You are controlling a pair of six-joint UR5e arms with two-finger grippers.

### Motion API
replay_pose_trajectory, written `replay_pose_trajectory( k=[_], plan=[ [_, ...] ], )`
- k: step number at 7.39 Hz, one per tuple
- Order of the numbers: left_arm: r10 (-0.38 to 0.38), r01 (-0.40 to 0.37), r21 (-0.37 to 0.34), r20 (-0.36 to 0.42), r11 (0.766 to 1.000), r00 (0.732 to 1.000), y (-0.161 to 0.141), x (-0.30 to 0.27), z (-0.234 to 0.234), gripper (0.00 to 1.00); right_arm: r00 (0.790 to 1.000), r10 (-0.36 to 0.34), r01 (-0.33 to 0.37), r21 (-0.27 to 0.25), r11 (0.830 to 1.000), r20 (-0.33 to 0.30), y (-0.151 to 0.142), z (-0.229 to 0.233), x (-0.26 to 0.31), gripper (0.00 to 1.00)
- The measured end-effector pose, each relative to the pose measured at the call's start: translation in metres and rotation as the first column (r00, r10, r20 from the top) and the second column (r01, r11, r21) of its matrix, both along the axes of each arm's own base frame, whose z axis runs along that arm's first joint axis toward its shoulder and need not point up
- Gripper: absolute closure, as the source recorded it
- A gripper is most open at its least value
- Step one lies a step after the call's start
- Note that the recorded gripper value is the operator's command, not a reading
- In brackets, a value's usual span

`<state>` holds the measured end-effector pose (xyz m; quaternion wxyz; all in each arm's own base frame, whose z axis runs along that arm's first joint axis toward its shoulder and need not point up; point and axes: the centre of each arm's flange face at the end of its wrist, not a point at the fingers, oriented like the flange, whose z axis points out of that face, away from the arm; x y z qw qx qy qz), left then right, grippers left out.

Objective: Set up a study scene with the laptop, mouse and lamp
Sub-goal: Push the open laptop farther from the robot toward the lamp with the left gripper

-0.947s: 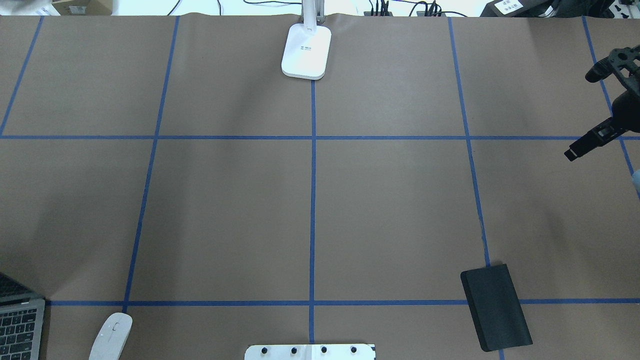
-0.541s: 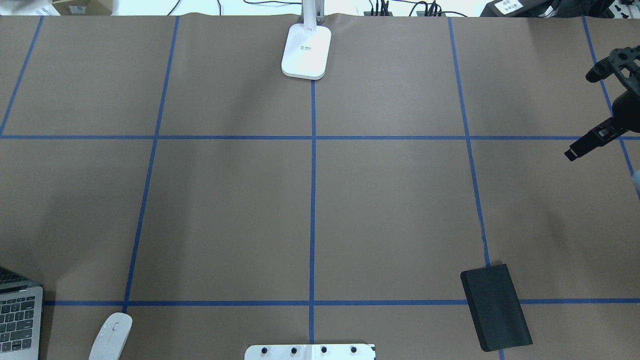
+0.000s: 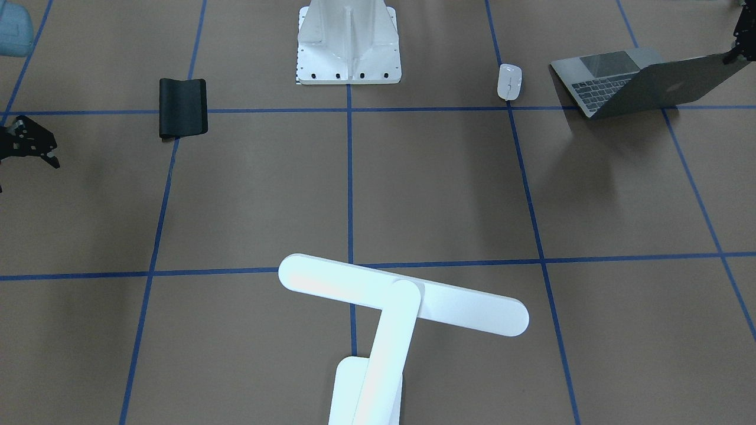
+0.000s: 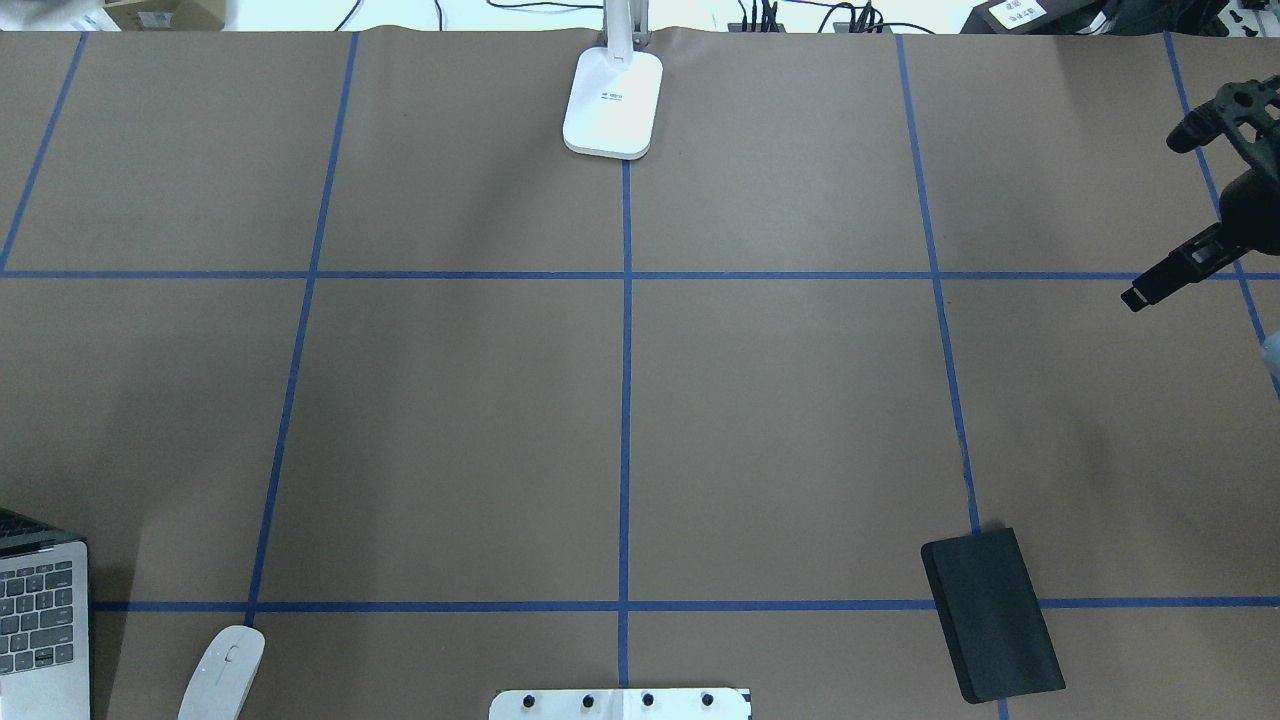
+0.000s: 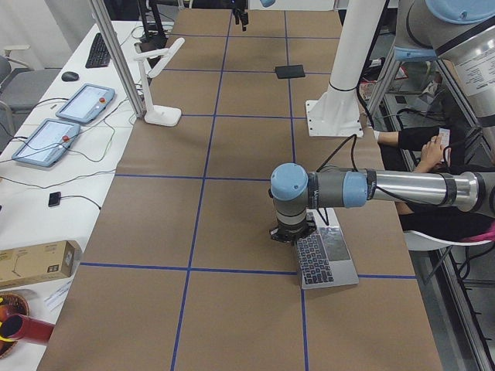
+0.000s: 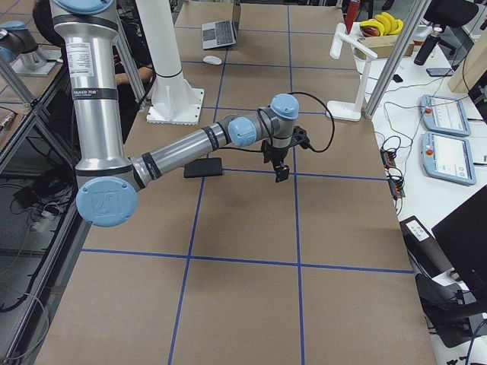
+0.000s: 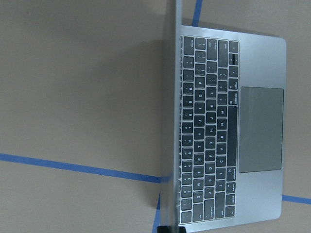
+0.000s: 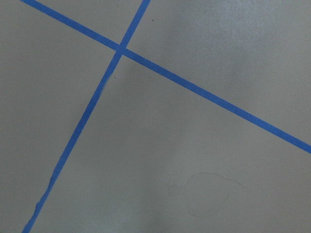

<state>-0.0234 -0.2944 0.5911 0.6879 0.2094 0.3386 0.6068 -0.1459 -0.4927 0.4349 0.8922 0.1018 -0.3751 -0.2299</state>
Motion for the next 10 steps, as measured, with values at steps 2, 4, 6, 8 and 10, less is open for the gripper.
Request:
replay_pose_trajectory(
  k=[2,4,6,8,10],
  plan=[
    [-0.003,0.005,0.046,-0.051,0.999,0.999,-0.037,0.007,-0.027,0.96,1.0,0.004,-0.004,0.027,1.0,0.015,0.002,-0.017,0.003,0.0],
    [-0.001,0.007,0.085,-0.07,0.996,0.998,-0.105,0.016,-0.066,0.96,1.0,0.008,-0.008,0.016,1.0,0.022,0.015,-0.018,0.008,0.0],
    [-0.007,0.017,0.132,-0.078,0.991,0.997,-0.195,0.029,-0.107,0.96,0.999,0.046,-0.045,-0.036,0.998,0.03,0.042,-0.016,0.019,0.0],
    [-0.02,0.035,0.167,-0.089,0.985,0.996,-0.259,0.058,-0.167,0.96,0.996,0.074,-0.07,-0.081,0.994,0.041,0.057,-0.016,0.024,0.0],
    [0.005,0.012,0.171,-0.102,0.985,0.995,-0.282,0.126,-0.227,0.96,0.995,0.093,-0.088,-0.107,0.99,0.044,0.061,-0.017,0.026,0.0]
  ],
)
